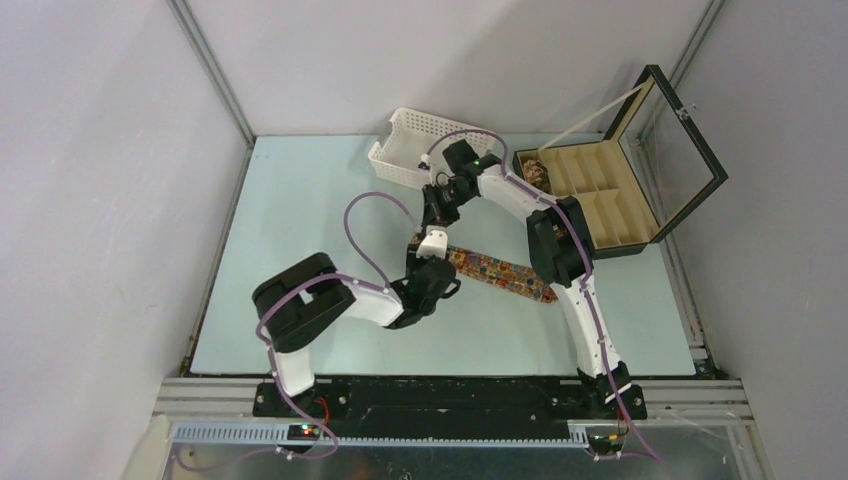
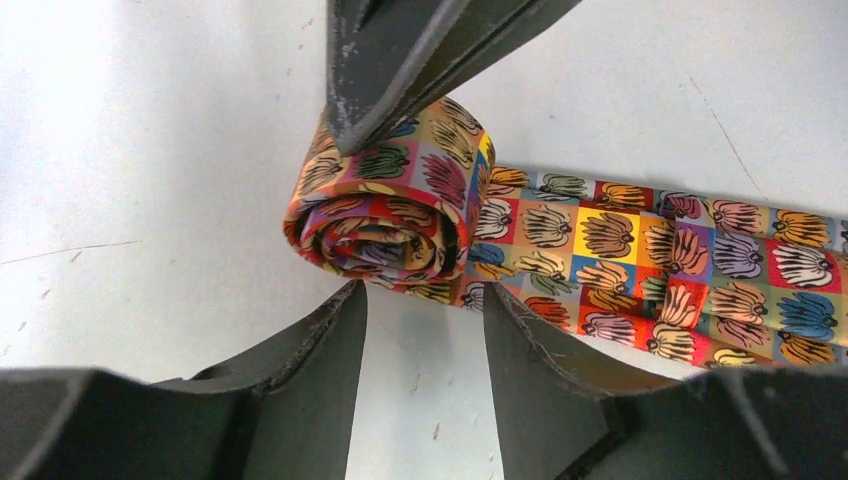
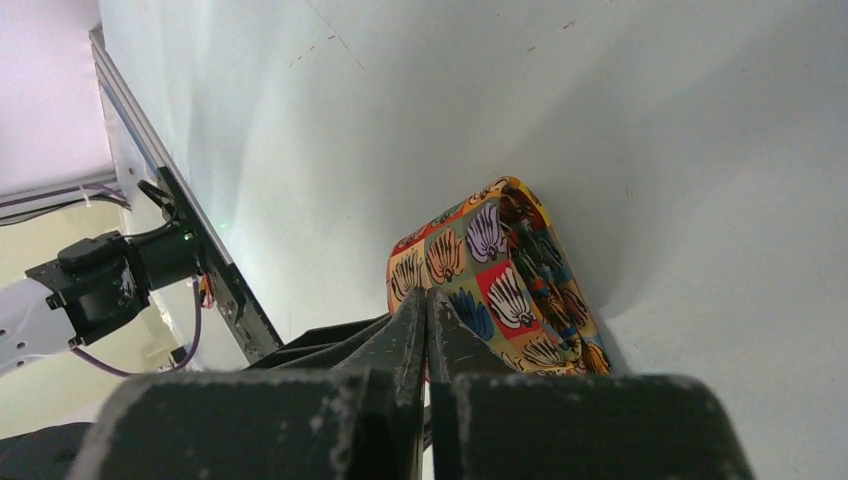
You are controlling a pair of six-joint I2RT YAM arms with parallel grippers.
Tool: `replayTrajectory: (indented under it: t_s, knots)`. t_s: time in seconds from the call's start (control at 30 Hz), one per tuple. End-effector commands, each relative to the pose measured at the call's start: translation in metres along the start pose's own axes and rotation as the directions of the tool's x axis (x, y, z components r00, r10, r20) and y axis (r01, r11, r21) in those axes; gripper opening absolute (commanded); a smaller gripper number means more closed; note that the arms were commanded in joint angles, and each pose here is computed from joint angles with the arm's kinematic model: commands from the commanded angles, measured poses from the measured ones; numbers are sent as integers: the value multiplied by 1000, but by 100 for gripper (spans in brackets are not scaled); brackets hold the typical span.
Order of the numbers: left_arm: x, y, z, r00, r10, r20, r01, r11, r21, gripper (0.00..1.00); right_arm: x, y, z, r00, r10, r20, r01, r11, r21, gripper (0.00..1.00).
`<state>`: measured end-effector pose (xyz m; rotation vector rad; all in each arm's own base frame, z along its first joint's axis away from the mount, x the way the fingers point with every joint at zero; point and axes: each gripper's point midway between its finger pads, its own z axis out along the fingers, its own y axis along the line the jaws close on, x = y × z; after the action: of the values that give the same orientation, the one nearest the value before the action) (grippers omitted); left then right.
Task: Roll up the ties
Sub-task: Roll the tie at the center of the board.
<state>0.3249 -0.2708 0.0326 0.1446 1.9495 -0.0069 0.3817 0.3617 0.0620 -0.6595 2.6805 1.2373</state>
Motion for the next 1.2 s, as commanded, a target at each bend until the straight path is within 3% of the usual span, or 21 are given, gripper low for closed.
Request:
replayTrajectory:
  t_s: [0.0,0.37,0.5,0.63,0.83,1.17]
  knots:
    - [-24,6,-17,995,-82,57,82,997,-1,53,-19,8,-8,998,-37,58,37,999,-2,0]
    - [-42,53,-73,943,-314,108,311,949,49,52,-23,9,-11,996,-37,83,36,999,13,0]
    - [-56,60,-85,900,-423,107,416,906,77,43,-24,11,-13,995,-38,93,37,999,13,0]
    - [-68,62,-85,799,-598,64,590,799,115,43,-23,11,-13,994,-38,98,36,999,17,0]
    - [-67,58,-72,627,-774,-82,774,608,178,57,-21,12,-15,994,-41,102,39,999,19,0]
    - [-75,29,-52,492,-840,-230,869,460,181,62,-22,12,-15,993,-37,114,35,999,20,0]
